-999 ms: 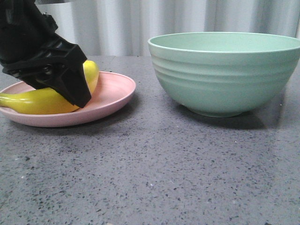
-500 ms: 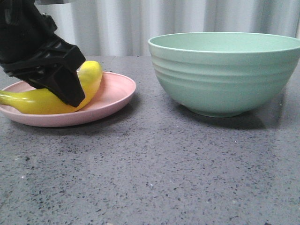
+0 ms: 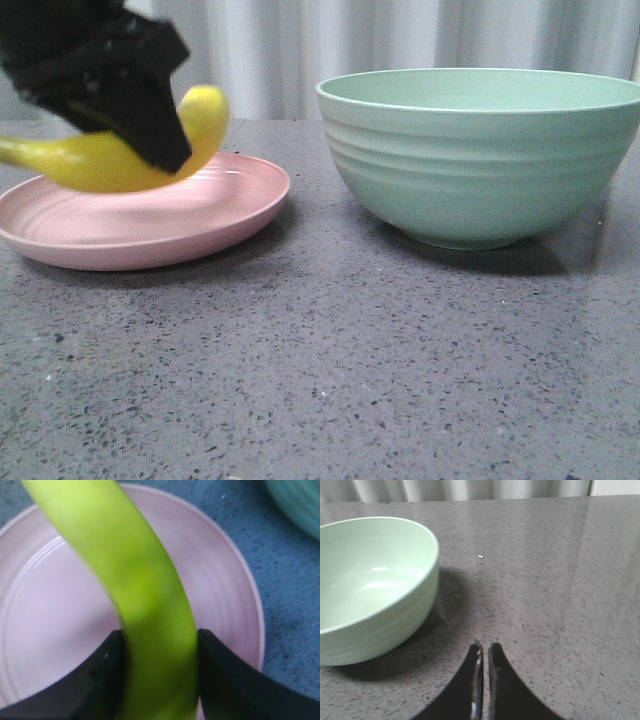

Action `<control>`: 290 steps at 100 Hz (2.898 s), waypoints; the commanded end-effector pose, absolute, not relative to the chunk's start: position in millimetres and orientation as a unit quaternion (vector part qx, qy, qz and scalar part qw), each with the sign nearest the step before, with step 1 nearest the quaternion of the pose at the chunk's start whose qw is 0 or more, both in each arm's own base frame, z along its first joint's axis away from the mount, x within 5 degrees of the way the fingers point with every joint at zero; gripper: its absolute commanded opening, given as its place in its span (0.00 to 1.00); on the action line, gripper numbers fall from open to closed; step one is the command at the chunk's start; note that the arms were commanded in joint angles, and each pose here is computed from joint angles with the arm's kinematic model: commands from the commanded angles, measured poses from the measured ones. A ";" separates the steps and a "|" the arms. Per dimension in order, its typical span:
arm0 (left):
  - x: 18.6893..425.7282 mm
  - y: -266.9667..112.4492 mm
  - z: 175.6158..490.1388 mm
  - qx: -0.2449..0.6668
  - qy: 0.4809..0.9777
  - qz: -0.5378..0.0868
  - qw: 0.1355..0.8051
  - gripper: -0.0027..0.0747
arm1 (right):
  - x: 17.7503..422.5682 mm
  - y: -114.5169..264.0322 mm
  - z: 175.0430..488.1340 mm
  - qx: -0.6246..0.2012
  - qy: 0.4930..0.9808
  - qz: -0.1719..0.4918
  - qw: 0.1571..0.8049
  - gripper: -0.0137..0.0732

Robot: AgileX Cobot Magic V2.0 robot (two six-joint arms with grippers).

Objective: Transfer banana from pink plate to green bowl

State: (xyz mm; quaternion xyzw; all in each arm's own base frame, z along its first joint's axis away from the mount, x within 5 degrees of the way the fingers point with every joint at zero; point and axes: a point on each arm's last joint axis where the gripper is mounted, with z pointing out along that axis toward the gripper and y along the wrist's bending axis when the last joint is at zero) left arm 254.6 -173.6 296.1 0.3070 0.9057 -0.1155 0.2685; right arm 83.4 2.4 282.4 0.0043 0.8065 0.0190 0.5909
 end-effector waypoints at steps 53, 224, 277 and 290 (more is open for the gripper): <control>182.4 -235.1 366.9 0.411 0.817 -0.225 0.336 0.26 | 161.8 68.3 403.2 -0.107 0.827 0.189 0.518 0.67; 170.3 -221.1 429.7 0.399 0.767 -0.256 0.432 0.49 | 278.5 112.3 414.4 -0.040 0.852 0.294 0.431 0.15; 169.9 -221.0 429.2 0.400 0.769 -0.255 0.428 0.49 | 327.3 57.5 387.3 0.020 0.879 0.201 0.432 0.19; 169.8 -221.1 429.2 0.400 0.769 -0.256 0.428 0.49 | 333.3 65.5 376.2 0.012 0.888 0.203 0.412 0.40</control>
